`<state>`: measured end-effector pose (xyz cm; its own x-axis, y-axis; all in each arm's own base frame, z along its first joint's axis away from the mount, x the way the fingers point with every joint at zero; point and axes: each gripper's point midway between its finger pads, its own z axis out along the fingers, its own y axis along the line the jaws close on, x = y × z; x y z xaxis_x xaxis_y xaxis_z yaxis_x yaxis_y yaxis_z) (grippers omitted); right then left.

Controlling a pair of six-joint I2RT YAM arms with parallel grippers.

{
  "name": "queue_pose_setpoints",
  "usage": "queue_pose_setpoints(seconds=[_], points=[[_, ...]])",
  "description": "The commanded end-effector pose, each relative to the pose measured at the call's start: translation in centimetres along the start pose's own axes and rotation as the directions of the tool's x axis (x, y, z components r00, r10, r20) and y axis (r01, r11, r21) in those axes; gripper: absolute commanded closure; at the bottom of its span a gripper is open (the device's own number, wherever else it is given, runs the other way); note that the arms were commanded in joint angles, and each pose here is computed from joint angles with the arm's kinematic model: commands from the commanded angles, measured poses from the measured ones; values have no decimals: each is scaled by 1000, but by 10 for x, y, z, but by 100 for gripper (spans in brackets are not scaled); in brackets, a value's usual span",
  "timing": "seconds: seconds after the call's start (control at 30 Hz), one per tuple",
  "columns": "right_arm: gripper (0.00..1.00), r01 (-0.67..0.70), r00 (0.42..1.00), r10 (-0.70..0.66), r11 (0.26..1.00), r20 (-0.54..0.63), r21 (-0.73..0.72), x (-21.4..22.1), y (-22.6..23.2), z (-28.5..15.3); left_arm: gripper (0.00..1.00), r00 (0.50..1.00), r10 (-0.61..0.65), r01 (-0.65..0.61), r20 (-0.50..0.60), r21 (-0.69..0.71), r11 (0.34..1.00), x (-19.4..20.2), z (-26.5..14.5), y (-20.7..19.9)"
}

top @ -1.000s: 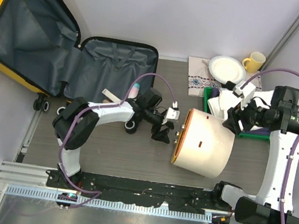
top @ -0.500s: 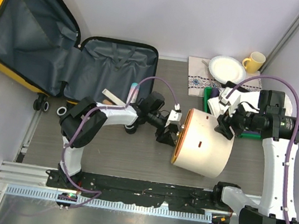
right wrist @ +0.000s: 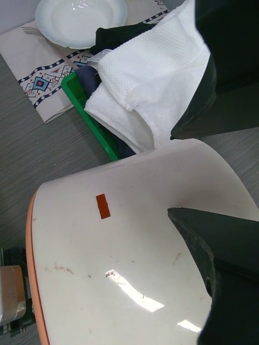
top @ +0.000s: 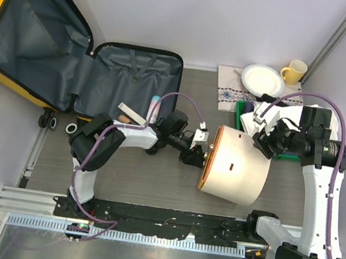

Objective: Open, take out, and arrange the luggage

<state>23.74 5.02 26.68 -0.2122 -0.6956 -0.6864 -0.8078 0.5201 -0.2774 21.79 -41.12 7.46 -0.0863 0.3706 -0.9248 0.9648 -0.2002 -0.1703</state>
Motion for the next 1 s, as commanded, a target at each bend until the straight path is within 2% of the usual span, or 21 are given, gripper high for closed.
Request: queue_pose_setpoints(seconds=[0.0, 0.17, 0.47, 0.57, 0.7, 0.77, 0.83, 0.97], points=[[39, -188, 952, 135, 966, -273, -177, 60, 58, -6, 68, 997, 31, -30, 76, -22, 999, -21, 2, 7], [41, -189, 950, 134, 966, -282, -175, 64, 59, -4, 76, 996, 30, -27, 80, -39, 999, -22, -4, 8], [42, -174, 946, 117, 970, -302, -170, 70, 59, -4, 92, 1000, 2, -2, 12, -65, 998, -1, -34, 13], [43, -171, 947, 114, 970, -302, -171, 71, 61, -5, 95, 999, -44, 43, -13, -72, 996, 7, -50, 15], [43, -169, 945, 109, 970, -308, -175, 74, 63, -4, 97, 998, -11, 5, -65, -91, 996, 17, -71, 17], [40, -178, 943, 122, 971, -309, -161, 74, 61, -4, 98, 996, -7, -1, -90, -92, 996, 23, -76, 16], [31, -178, 949, 134, 975, -285, -134, 65, 52, -5, 98, 996, -7, -1, -88, -84, 996, 20, -77, 15], [28, -252, 950, 226, 963, -214, -100, 35, 39, -9, 100, 997, -26, 22, -66, -61, 998, 12, -72, 11]])
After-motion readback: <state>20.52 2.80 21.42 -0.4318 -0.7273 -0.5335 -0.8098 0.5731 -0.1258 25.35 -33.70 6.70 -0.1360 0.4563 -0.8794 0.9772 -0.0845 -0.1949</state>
